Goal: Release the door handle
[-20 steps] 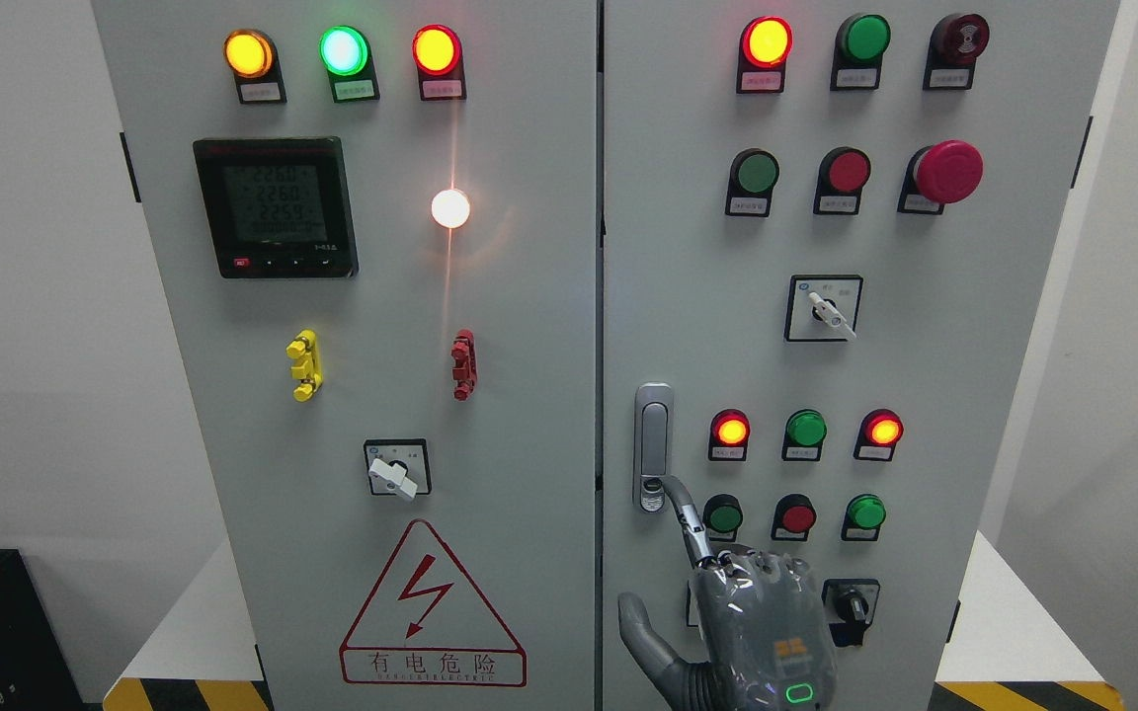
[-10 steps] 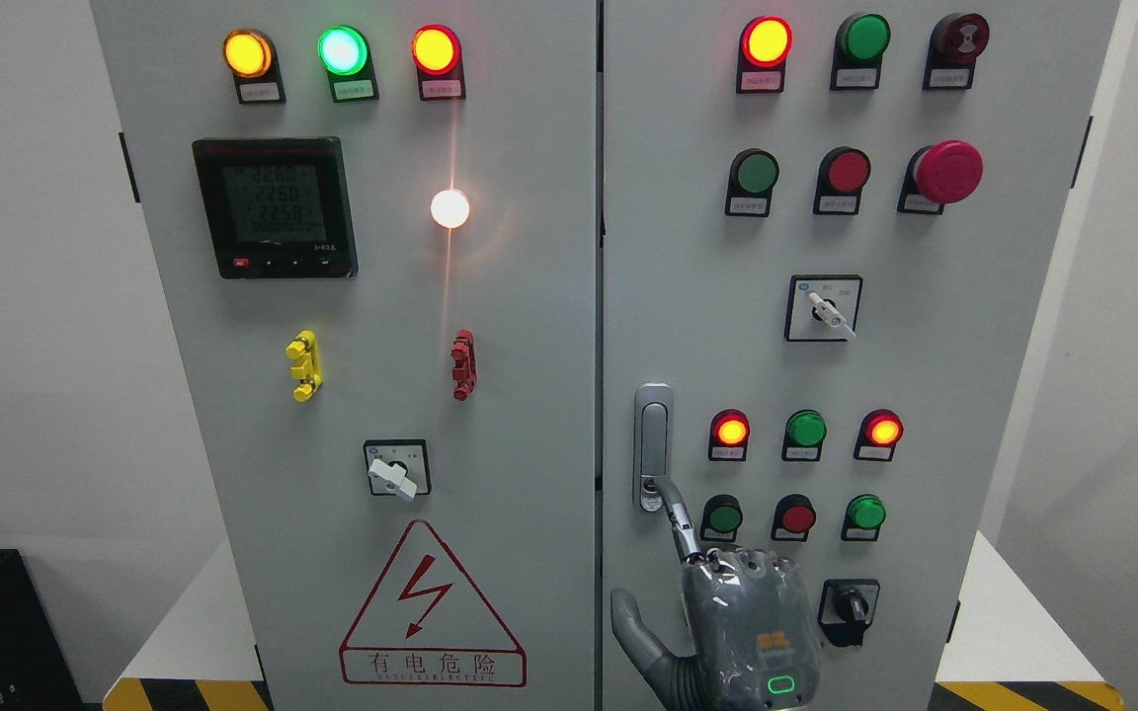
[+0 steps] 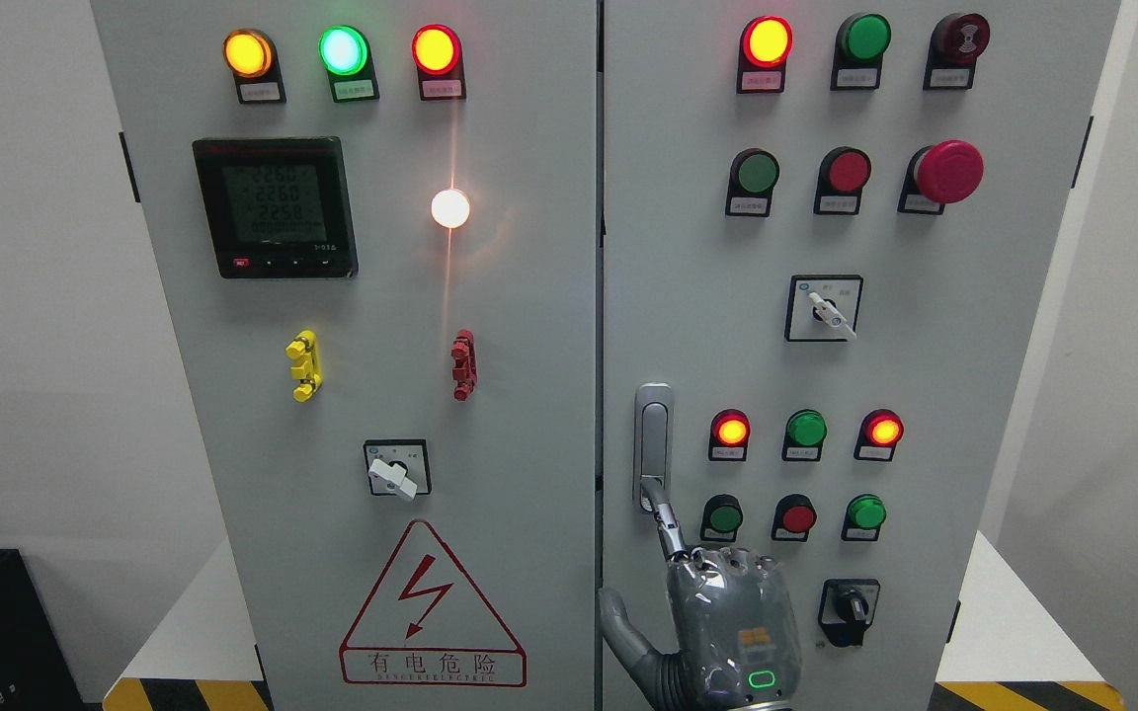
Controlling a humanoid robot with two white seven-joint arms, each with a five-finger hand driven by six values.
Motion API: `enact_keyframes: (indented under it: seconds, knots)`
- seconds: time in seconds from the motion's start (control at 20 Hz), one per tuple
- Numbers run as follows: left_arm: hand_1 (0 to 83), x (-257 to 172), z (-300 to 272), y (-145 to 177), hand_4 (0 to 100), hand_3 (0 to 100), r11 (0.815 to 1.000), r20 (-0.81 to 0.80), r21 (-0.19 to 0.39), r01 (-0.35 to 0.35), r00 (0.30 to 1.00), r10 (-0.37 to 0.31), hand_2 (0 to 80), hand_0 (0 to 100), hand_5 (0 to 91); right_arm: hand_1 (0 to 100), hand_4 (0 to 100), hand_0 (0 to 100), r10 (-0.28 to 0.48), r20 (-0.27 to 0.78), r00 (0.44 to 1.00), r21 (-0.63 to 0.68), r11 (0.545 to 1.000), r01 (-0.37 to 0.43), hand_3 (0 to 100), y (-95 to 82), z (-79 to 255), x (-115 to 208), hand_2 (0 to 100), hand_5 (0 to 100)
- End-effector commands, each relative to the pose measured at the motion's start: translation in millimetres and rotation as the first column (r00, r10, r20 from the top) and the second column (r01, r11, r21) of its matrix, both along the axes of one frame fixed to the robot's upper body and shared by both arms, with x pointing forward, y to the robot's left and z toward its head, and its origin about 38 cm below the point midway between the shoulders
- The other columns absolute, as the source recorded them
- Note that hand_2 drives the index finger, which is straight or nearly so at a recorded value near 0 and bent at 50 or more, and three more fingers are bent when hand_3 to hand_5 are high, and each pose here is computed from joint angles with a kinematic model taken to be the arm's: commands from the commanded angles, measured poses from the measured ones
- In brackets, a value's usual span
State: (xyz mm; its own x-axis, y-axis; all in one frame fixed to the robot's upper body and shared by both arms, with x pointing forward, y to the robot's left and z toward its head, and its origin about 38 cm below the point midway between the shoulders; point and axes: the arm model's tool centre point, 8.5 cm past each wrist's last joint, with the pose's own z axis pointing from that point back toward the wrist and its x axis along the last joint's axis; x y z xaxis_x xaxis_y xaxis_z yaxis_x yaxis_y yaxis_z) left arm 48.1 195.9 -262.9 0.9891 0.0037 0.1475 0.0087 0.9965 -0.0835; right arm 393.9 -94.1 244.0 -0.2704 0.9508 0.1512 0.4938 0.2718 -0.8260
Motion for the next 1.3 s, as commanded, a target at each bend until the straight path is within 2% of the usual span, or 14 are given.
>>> enact_keyframes:
  seconds: [0.0, 1.25]
  knots:
    - [55.6, 0.0, 0.0, -0.1, 0, 0, 1.0, 0.0, -0.001, 0.0, 1.0, 0.0, 0.0, 12, 0.0, 33, 100, 42, -0.004, -0.019, 1.0, 0.003, 1.0, 0.004, 100, 4.7, -4.8, 2.4, 0, 100]
    - [55.6, 0.0, 0.0, -0.1, 0, 0, 1.0, 0.0, -0.001, 0.0, 1.0, 0.0, 0.0, 12, 0.0, 35, 100, 40, -0.045, -0.029, 0.999, -0.002, 0.999, 0.044, 100, 0.9, -5.7, 8.7, 0, 100]
